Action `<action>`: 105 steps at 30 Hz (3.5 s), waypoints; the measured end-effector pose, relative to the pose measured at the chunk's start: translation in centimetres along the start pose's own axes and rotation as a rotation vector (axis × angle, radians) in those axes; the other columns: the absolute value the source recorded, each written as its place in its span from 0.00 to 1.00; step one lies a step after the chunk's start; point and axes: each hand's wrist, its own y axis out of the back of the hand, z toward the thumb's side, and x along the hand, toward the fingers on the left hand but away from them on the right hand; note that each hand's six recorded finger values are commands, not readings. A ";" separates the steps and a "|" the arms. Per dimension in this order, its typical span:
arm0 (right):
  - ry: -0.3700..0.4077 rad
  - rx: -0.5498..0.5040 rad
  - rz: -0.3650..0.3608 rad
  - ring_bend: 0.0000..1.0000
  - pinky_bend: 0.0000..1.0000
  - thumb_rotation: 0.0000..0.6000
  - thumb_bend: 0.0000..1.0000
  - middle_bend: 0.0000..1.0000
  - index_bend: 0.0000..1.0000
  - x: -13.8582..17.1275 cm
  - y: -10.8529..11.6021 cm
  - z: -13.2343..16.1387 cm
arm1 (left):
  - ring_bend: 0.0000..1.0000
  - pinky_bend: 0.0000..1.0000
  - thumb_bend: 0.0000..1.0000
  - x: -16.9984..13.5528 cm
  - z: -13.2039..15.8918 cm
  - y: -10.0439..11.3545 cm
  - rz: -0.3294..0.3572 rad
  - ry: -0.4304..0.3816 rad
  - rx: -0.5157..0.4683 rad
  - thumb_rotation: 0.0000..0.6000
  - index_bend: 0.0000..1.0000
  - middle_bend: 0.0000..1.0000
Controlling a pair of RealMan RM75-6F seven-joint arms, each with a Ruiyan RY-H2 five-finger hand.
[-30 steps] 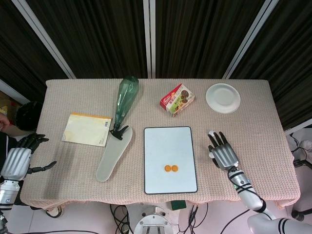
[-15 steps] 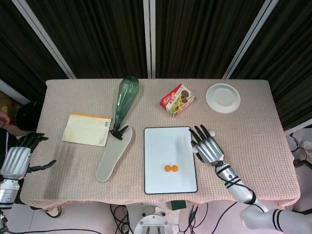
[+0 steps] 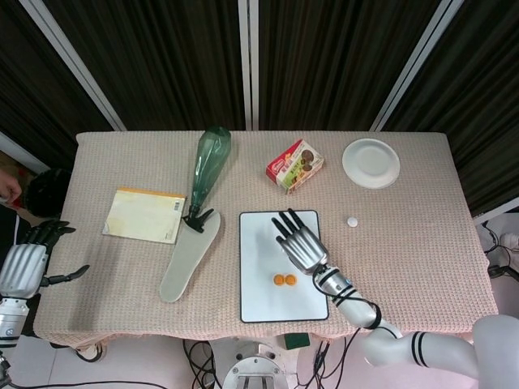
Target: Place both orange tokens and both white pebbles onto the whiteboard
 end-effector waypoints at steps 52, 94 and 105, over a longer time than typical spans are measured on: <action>0.009 -0.023 0.046 0.00 0.00 1.00 0.32 0.06 0.26 -1.3 -0.6 1.4 | 0.13 0.19 0.09 0.0 -0.1 0.2 0.006 -0.002 0.005 0.58 0.27 0.21; -0.400 -0.003 0.143 0.00 0.00 1.00 0.32 0.04 0.37 3.5 -5.1 -15.9 | 0.13 0.19 0.09 -0.2 -0.1 0.6 0.020 0.000 -0.001 0.58 0.27 0.21; -0.408 -0.003 0.154 0.00 0.00 1.00 0.33 0.04 0.41 2.8 -5.9 -15.5 | 0.13 0.19 0.09 -0.1 -0.2 0.7 0.025 0.006 -0.006 0.58 0.27 0.21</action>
